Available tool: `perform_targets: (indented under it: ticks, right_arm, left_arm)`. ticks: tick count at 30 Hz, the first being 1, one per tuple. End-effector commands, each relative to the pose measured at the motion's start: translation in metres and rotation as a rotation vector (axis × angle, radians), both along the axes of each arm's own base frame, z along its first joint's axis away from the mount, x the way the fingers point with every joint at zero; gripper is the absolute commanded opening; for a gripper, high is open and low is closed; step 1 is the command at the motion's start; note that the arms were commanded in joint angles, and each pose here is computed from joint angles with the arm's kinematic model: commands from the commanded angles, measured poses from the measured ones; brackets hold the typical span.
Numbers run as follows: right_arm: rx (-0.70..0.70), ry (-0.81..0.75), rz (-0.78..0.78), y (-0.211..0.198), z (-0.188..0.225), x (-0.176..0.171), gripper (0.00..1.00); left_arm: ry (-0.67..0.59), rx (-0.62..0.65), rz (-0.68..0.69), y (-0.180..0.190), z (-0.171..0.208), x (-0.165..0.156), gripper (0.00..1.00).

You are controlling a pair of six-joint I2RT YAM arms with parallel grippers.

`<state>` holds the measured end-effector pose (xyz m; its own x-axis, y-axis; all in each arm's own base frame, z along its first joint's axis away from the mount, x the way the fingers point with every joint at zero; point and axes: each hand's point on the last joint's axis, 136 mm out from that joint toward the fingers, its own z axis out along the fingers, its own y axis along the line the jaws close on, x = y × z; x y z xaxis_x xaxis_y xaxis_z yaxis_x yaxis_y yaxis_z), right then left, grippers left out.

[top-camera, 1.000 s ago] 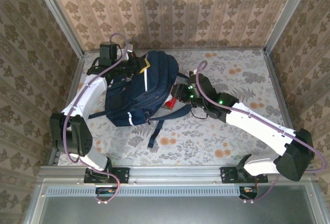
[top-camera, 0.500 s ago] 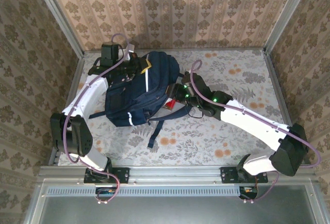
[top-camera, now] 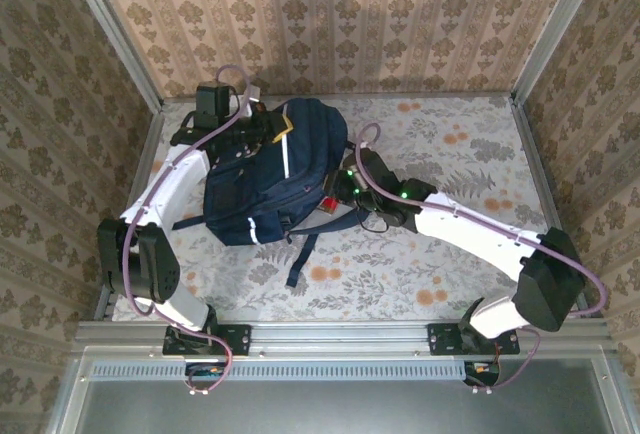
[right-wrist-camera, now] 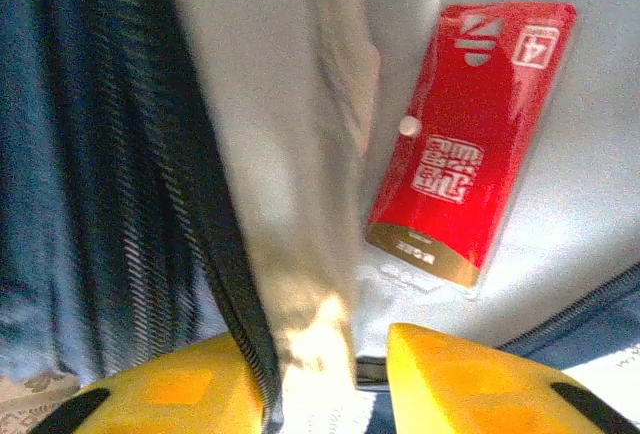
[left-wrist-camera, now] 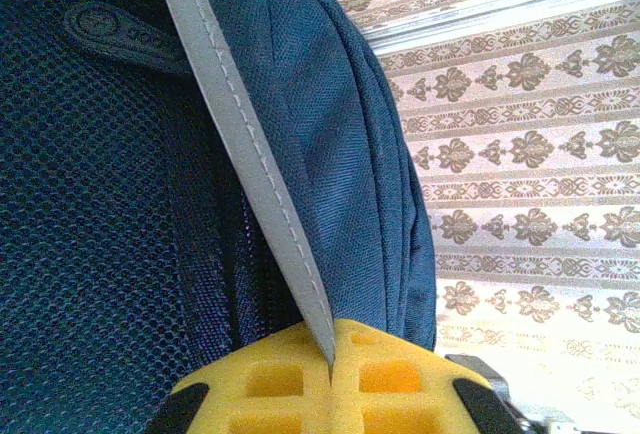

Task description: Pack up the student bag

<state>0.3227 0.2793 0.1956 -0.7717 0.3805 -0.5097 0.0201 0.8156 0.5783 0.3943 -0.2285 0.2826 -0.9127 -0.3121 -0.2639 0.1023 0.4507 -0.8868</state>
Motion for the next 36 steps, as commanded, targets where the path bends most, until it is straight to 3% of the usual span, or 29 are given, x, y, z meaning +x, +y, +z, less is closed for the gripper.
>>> perform_targets:
  ticks: [1, 7, 10, 15, 19, 21, 24, 27, 30, 33, 36]
  right_arm:
    - [-0.062, 0.005, -0.036, -0.026, -0.020, -0.002, 0.35]
    - [-0.062, 0.076, -0.133, -0.068, -0.060, 0.014, 0.26]
    - [-0.027, 0.073, -0.130, -0.072, -0.058, 0.020, 0.21]
    - [0.137, -0.166, 0.091, -0.039, 0.001, 0.013, 0.19]
    - [0.249, -0.425, 0.325, -0.016, 0.038, -0.013, 0.30]
    - [0.203, -0.437, 0.391, -0.010, 0.029, -0.021, 0.32]
    - [0.099, -0.592, 0.548, 0.014, 0.015, -0.053, 0.32]
    - [-0.028, -0.580, 0.652, 0.031, -0.010, -0.070, 0.30]
    - [-0.042, -0.549, 0.669, 0.049, -0.034, -0.080, 0.27]
    - [-0.094, -0.552, 0.656, 0.066, -0.056, -0.086, 0.35]
    - [-0.155, -0.592, 0.632, 0.082, -0.070, -0.088, 0.36]
  left_arm:
    - [-0.140, -0.060, 0.000, 0.009, 0.051, 0.004, 0.00]
    - [-0.151, -0.067, 0.002, 0.013, 0.061, 0.000, 0.00]
    - [-0.140, -0.067, -0.011, 0.009, 0.057, -0.003, 0.00]
    - [-0.123, -0.066, -0.018, 0.007, 0.047, -0.006, 0.00]
    - [-0.119, -0.087, -0.008, 0.007, 0.051, -0.004, 0.00]
    - [-0.121, -0.097, 0.000, 0.006, 0.054, -0.002, 0.00]
    - [-0.107, -0.106, 0.001, 0.000, 0.051, 0.001, 0.00]
    - [-0.083, -0.103, -0.010, -0.012, 0.040, 0.004, 0.00]
    - [-0.052, -0.108, -0.009, -0.023, 0.027, 0.013, 0.00]
    - [-0.025, -0.124, 0.013, -0.028, 0.018, 0.022, 0.00]
    - [-0.021, -0.124, 0.045, -0.029, 0.016, 0.029, 0.00]
